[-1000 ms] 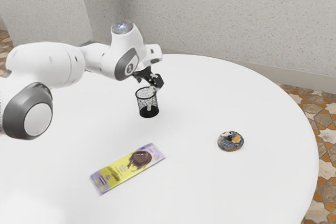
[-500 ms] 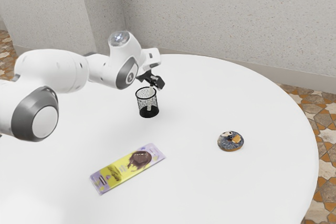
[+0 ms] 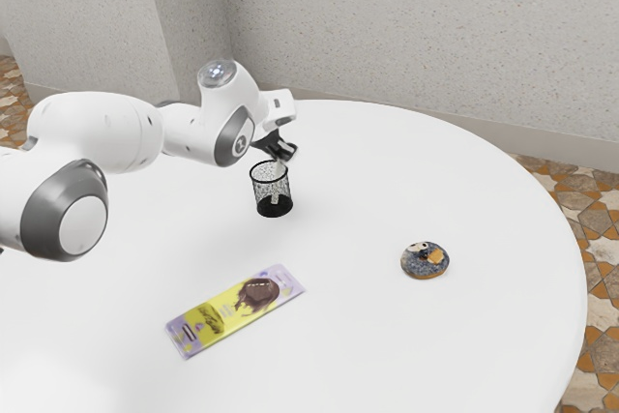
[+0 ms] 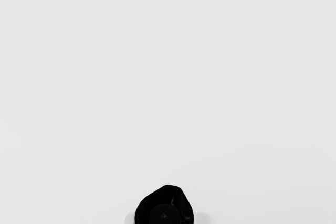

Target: Take the marker out of the pen holder and place it to the left of the pen holder.

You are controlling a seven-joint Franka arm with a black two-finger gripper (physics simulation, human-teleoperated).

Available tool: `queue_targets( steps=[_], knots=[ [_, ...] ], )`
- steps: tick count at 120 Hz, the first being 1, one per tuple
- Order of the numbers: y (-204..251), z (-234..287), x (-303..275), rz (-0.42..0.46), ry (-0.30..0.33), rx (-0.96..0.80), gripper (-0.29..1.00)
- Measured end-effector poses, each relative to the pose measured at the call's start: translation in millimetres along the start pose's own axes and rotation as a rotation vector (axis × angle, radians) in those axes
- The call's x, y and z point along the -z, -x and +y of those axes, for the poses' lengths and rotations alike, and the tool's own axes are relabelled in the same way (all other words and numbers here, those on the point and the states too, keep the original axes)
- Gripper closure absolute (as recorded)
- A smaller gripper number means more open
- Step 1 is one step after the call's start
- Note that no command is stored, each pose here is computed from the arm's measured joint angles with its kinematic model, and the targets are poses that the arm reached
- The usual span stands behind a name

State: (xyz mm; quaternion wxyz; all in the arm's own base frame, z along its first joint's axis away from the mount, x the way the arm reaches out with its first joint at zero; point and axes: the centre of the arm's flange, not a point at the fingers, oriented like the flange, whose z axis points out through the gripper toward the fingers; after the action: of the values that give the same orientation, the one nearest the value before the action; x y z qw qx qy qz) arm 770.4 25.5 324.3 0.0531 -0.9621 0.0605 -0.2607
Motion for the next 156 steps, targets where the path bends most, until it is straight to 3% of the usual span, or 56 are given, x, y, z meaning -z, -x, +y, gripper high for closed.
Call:
queue_targets(
  steps=[22, 48, 70, 91, 111, 144, 156],
  knots=[
    [-2, -4, 12, 0.009, -0.003, 0.004, 0.73],
    [-7, -11, 90, 0.048, -0.005, 0.015, 0.77],
    [-25, -22, 150, 0.108, -0.046, -0.025, 0.78],
    [6, -79, 109, 0.006, -0.095, 0.018, 0.78],
    [35, -100, 55, -0.086, -0.103, 0.037, 0.77],
    [45, -114, 12, -0.122, -0.107, 0.048, 0.77],
    [45, -114, 12, -0.122, -0.099, 0.048, 0.54]
  ],
)
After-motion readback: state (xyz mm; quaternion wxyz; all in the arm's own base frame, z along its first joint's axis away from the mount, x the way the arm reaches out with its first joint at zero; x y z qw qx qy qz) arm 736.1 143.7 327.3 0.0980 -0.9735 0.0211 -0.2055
